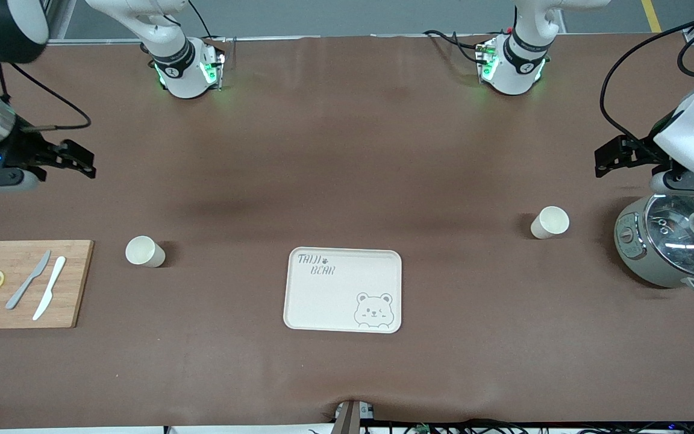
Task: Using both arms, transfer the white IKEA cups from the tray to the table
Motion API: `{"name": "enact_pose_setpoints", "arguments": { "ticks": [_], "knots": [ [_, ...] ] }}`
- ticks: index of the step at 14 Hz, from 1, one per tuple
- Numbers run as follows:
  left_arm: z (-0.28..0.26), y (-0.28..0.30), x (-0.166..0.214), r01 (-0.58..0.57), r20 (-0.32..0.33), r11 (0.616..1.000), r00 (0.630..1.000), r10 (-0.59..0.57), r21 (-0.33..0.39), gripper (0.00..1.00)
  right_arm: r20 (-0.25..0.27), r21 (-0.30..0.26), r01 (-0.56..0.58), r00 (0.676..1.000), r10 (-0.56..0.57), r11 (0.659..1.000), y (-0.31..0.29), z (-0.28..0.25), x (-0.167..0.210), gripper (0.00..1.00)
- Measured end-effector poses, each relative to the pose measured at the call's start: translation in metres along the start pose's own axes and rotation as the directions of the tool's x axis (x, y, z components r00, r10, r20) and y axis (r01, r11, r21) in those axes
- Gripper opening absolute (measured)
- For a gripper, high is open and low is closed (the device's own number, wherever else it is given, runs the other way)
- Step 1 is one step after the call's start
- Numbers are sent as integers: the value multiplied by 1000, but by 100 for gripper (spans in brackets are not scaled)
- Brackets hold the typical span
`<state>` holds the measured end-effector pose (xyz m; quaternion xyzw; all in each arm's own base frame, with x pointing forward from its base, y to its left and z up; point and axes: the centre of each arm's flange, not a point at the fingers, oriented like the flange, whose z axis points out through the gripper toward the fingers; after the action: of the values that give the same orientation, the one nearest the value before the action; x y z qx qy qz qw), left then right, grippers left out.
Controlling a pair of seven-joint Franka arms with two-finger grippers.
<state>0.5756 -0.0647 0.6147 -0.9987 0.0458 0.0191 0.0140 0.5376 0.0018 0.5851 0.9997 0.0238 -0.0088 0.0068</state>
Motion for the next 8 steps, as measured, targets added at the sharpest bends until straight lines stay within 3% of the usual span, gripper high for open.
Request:
{"name": "enact_pose_setpoints", "arguments": {
  "ticks": [8],
  "knots": [
    [3, 3, 1, 10, 6, 1000, 1000, -10, -26, 100, -4, 1, -21, 1000, 21, 1000, 12, -13, -1, 100]
  ]
}}
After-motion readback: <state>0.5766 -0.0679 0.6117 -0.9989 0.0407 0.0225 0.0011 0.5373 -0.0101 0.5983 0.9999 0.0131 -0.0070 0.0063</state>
